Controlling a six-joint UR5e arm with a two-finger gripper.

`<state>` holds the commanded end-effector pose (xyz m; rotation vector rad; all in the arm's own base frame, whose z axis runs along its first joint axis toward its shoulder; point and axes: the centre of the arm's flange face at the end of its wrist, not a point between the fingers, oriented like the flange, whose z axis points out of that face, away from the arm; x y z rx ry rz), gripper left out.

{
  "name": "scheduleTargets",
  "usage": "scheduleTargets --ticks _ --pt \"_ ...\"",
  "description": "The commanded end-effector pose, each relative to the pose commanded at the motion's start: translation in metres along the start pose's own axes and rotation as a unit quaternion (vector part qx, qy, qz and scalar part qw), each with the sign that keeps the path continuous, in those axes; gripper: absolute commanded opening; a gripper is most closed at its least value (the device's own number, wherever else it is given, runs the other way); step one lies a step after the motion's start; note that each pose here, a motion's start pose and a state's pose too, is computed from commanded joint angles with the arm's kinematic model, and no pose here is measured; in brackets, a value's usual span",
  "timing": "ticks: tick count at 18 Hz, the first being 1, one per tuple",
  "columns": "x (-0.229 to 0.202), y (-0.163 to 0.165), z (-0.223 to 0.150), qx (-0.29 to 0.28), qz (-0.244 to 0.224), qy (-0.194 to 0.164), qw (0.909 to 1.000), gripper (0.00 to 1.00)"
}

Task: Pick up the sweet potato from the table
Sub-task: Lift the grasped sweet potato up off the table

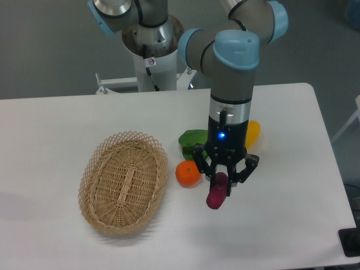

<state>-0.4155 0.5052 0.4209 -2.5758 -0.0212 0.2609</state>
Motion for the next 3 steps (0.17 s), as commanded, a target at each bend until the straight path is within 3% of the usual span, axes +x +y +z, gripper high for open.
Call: scheduleTargets --ticks 3 --pt "0.0 0.0 0.0 0.0 0.0 0.0 1.0 0.39"
